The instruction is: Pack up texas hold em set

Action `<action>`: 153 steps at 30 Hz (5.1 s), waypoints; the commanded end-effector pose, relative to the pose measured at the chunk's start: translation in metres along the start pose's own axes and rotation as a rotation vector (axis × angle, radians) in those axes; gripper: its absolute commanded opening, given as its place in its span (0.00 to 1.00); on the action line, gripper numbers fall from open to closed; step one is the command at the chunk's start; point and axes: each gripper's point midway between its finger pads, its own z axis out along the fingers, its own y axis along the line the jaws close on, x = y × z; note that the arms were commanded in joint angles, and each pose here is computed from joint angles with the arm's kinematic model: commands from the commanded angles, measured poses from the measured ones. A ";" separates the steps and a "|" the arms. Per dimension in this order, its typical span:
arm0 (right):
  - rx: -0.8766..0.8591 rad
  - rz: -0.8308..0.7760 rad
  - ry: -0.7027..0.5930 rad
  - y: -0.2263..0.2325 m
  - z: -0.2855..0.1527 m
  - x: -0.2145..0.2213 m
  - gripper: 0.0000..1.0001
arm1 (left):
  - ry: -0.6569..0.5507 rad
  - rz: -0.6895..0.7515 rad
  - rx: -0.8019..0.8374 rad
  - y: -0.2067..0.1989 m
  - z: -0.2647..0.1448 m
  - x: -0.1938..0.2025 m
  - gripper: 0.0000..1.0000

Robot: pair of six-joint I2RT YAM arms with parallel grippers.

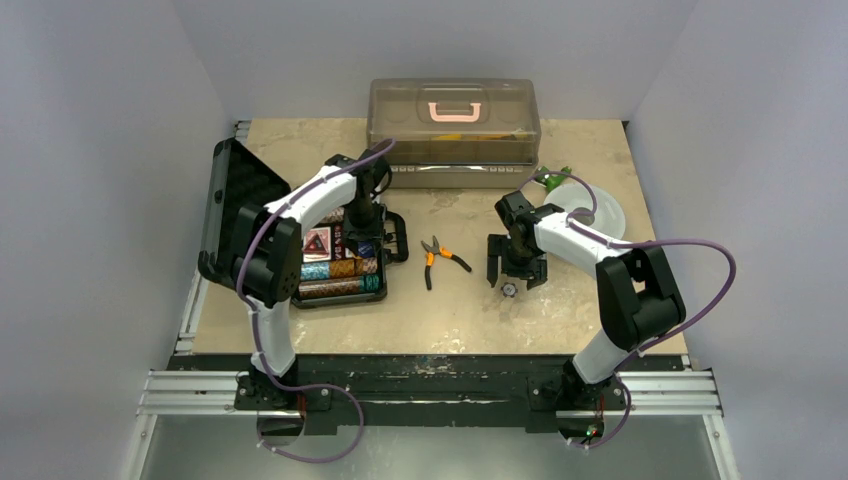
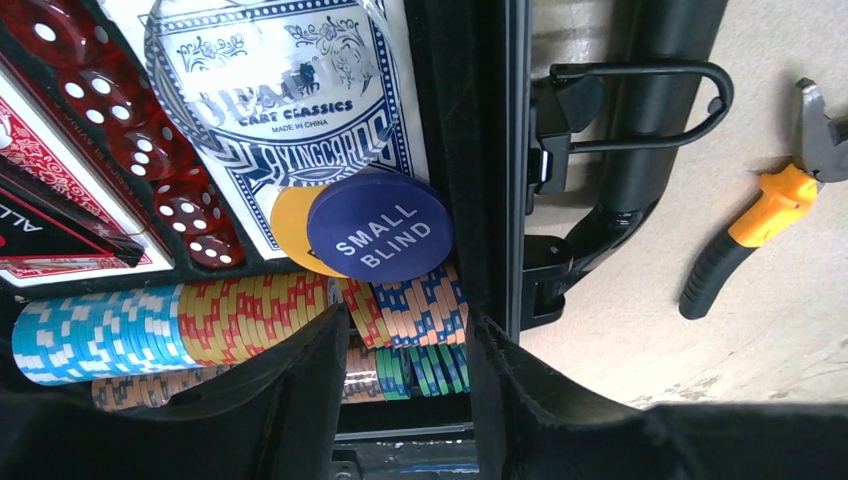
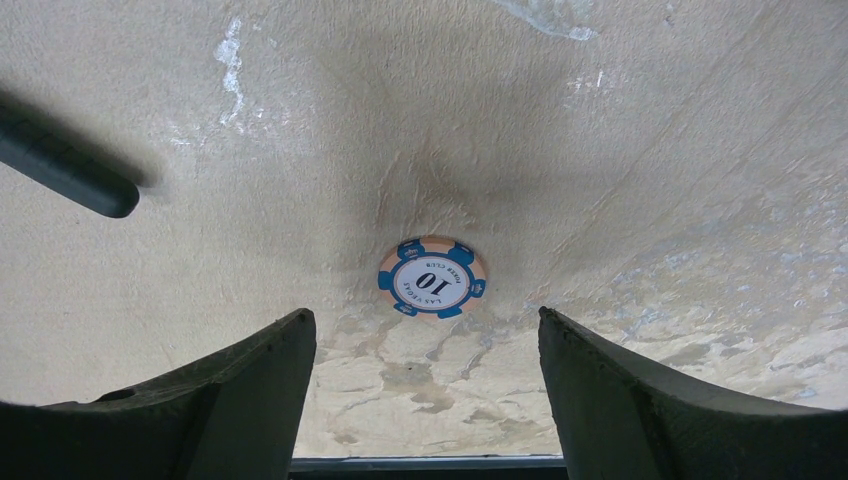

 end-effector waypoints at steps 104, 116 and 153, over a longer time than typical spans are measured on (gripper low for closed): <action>-0.263 -0.176 -0.239 0.054 -0.032 -0.043 0.33 | 0.024 -0.013 0.915 -0.119 -0.150 0.042 0.56; -0.601 -0.398 -0.353 0.135 -0.110 -0.039 0.34 | 0.239 -0.148 1.066 -0.154 -0.119 0.017 0.55; -0.017 -0.046 -0.139 0.029 0.017 -0.052 0.60 | 0.131 -0.050 0.868 -0.130 -0.124 0.068 0.51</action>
